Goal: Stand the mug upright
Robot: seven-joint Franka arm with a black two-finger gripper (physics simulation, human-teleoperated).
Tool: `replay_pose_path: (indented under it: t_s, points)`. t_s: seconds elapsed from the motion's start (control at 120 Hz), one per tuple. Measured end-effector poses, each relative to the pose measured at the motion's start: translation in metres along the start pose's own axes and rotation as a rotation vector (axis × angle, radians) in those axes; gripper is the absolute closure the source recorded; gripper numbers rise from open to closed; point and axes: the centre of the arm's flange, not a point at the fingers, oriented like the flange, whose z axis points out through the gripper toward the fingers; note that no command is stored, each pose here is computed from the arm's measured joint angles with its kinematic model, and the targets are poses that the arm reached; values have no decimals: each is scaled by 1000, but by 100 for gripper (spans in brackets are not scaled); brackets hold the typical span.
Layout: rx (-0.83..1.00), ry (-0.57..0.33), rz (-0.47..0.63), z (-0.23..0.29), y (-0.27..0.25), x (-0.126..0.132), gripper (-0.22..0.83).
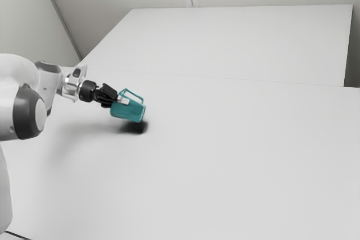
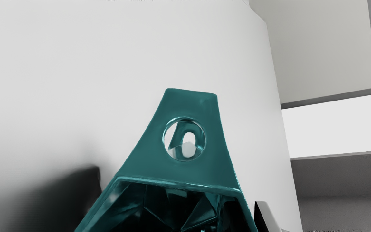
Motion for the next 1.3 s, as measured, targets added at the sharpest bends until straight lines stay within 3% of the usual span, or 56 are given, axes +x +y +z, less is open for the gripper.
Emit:
replay_pose_path:
  t_s: [0.267, 0.533, 0.758, 0.975, 1.3]
  points:
    - [49, -77, 108, 18, 83, 21, 77]
    - [317, -277, 172, 37, 150, 25, 78]
    - [537, -405, 177, 67, 159, 10, 78]
    - [669, -436, 188, 90, 167, 4, 78]
    - [752, -412, 182, 125, 165, -6, 77]
